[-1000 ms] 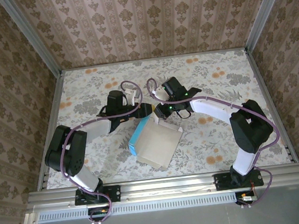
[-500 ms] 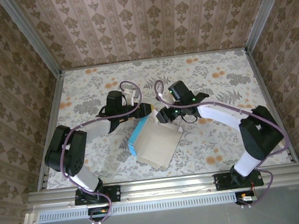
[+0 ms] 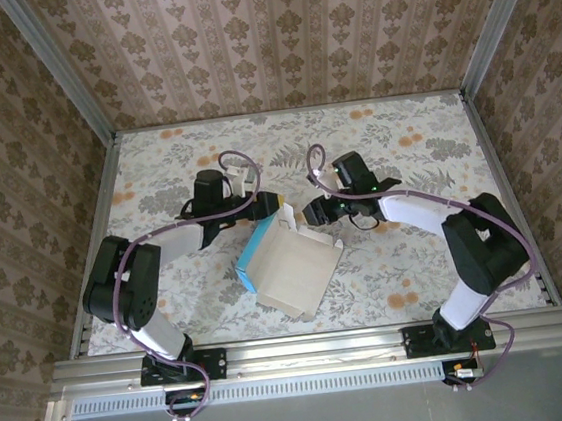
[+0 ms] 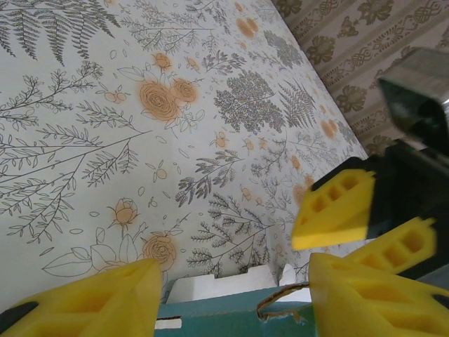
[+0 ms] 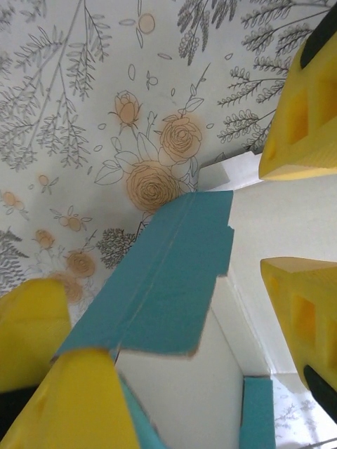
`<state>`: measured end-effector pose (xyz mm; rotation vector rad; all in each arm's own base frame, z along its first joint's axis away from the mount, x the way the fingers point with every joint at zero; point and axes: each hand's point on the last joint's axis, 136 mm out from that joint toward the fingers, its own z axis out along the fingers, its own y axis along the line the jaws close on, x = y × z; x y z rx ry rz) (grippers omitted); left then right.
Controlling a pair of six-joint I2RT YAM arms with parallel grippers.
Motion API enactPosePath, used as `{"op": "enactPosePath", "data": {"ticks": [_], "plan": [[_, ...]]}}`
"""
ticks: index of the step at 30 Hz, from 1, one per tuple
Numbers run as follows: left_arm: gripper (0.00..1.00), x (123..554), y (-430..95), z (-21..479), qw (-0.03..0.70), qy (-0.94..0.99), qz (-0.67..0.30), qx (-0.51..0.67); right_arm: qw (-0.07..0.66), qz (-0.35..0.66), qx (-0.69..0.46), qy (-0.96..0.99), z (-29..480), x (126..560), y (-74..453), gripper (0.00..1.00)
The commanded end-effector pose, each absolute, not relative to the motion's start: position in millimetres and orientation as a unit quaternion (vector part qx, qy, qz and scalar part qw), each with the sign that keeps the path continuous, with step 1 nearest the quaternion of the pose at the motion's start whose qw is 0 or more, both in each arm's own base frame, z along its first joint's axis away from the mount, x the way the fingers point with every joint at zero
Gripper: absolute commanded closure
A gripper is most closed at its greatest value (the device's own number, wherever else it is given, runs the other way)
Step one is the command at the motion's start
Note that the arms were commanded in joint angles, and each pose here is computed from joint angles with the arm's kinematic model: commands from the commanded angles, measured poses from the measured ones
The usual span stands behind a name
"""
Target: Fold the paper box
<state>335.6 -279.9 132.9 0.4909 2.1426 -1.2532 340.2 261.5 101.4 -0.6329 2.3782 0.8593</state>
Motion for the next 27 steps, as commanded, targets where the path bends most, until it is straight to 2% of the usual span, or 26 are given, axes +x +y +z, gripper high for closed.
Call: {"op": "enactPosePath", "data": {"ticks": [1, 19, 27], "plan": [[0.44, 328.9, -275.3, 120.9, 0.28, 0.818, -0.471, 0.175, 0.284, 0.338, -0.245, 0.863, 112.8, 348.4, 281.2, 0.63], [0.44, 331.5, -276.5, 115.2, 0.267, 0.815, -0.487, 0.168, 0.29, 0.339, -0.262, 0.856, 107.5, 349.9, 310.9, 0.57], [0.44, 332.1, -276.2, 114.7, 0.268, 0.815, -0.485, 0.168, 0.303, 0.324, -0.248, 0.861, 118.7, 329.8, 286.4, 0.55]]}}
